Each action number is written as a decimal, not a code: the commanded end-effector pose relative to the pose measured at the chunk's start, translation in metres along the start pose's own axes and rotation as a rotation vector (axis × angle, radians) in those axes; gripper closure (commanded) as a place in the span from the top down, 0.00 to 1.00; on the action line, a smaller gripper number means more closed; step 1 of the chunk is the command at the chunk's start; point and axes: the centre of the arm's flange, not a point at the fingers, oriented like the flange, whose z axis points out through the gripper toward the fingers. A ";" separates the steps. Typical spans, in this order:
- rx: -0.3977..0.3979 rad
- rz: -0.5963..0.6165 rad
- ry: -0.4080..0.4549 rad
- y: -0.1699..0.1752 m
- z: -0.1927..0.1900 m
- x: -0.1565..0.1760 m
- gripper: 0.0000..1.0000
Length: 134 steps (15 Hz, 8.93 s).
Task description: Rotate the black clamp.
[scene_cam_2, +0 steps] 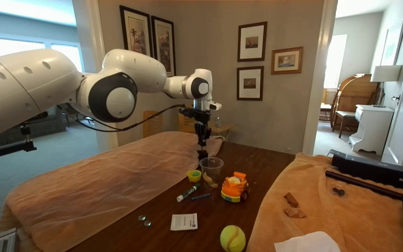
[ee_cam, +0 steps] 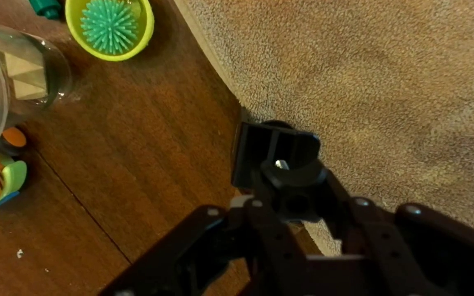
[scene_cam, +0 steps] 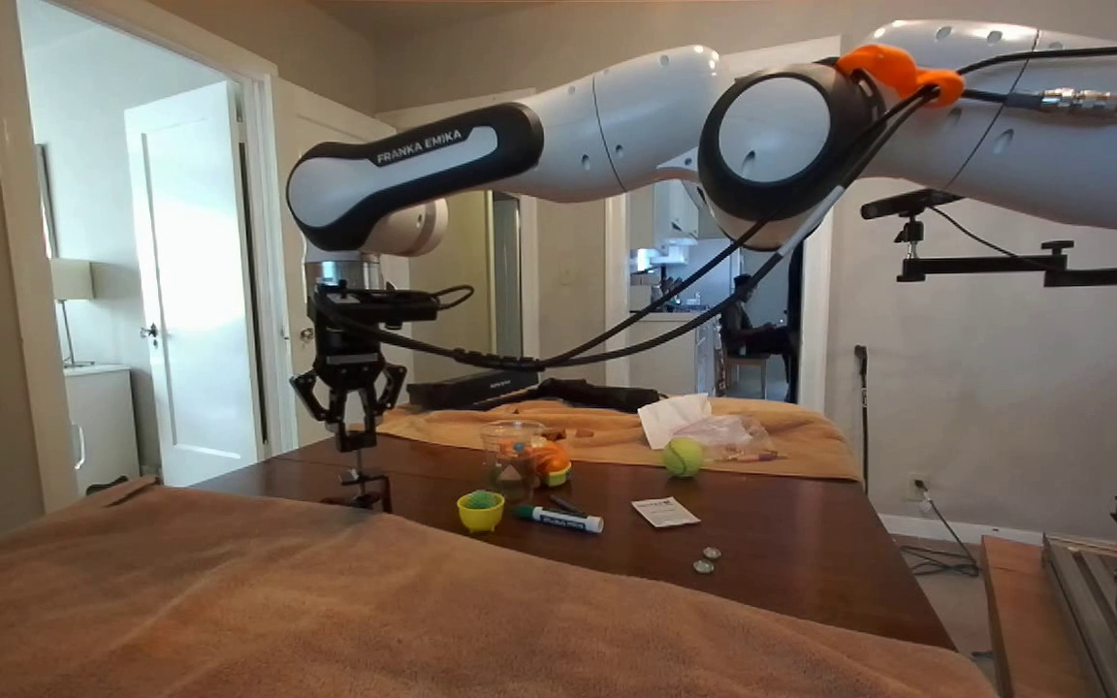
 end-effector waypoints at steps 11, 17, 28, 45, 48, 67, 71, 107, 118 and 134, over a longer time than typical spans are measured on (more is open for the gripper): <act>0.093 0.409 0.117 -0.006 0.006 0.001 0.09; 0.085 0.618 0.116 -0.009 0.006 -0.002 0.10; 0.035 1.001 0.115 -0.018 0.012 -0.009 0.09; 0.173 1.274 0.157 -0.020 0.010 0.002 0.09; 0.187 1.419 0.174 -0.022 0.013 0.002 0.09; 0.155 1.996 0.123 -0.035 0.014 -0.023 0.09; 0.147 1.980 0.116 -0.033 0.012 -0.026 0.09; 0.057 0.488 -0.178 -0.018 -0.038 -0.006 1.00; 0.020 0.221 -0.168 -0.014 -0.040 -0.021 1.00; 0.016 -0.179 -0.030 -0.017 -0.039 -0.022 1.00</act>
